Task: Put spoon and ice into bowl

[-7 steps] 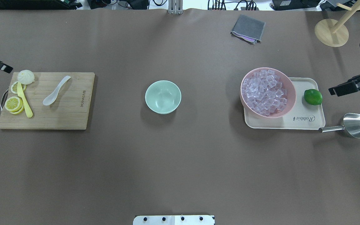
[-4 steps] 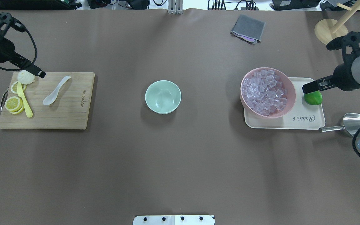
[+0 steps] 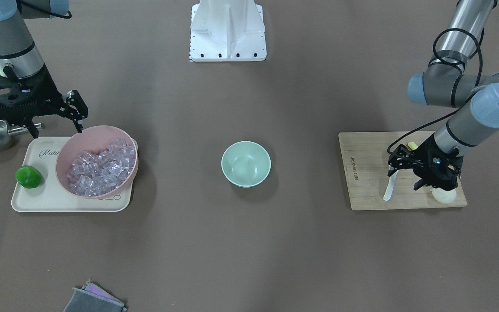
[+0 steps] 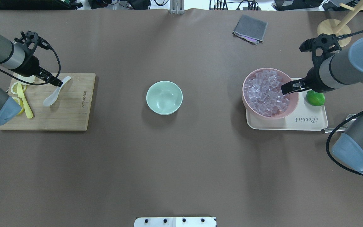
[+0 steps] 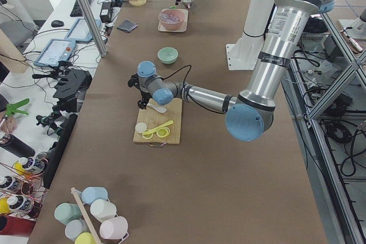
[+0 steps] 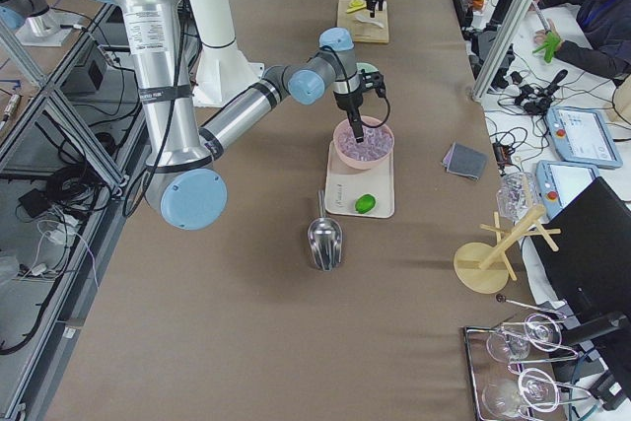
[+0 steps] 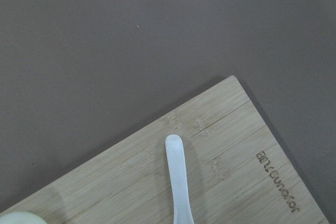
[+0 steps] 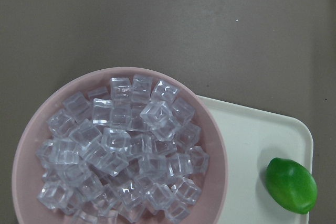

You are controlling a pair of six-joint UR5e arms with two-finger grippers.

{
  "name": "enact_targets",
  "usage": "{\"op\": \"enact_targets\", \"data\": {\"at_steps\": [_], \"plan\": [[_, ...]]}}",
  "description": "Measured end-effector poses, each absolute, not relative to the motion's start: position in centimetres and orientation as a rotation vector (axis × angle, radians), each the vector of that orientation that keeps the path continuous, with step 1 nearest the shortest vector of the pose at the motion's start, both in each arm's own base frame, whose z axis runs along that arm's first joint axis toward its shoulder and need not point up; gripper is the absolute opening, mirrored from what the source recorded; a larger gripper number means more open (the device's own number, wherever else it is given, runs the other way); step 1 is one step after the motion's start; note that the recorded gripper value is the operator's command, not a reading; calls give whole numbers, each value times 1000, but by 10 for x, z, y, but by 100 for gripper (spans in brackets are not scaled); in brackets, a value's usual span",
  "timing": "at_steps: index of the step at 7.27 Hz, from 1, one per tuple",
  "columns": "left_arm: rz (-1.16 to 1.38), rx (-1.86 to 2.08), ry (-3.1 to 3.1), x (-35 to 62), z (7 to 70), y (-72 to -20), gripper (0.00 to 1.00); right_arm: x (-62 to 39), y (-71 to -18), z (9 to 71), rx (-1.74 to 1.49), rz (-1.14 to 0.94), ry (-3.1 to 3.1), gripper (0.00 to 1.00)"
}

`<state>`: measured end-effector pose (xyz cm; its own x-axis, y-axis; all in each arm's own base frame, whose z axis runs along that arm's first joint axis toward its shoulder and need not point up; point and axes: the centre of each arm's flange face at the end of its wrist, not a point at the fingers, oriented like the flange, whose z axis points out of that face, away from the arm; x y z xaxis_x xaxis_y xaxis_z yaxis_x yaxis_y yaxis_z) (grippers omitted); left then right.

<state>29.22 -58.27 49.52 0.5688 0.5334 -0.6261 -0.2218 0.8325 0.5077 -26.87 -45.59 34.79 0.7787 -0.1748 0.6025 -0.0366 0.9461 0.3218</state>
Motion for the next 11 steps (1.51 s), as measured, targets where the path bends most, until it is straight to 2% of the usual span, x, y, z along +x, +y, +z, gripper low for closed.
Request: {"op": "enact_targets", "data": {"at_steps": [4, 7, 8, 10, 11], "plan": [[471, 393, 853, 306, 502, -576, 58, -272, -456, 349, 327, -80, -673, 100], [474, 390, 847, 309, 505, -574, 52, -273, -456, 350, 325, -83, -671, 100], [473, 391, 842, 310, 506, -573, 41, -274, -455, 350, 324, -84, -670, 100], [473, 393, 832, 312, 508, -572, 0, -275, -455, 351, 324, -84, -670, 100], [474, 396, 832, 312, 508, -571, 0, -275, -455, 350, 324, -84, -670, 100]]}}
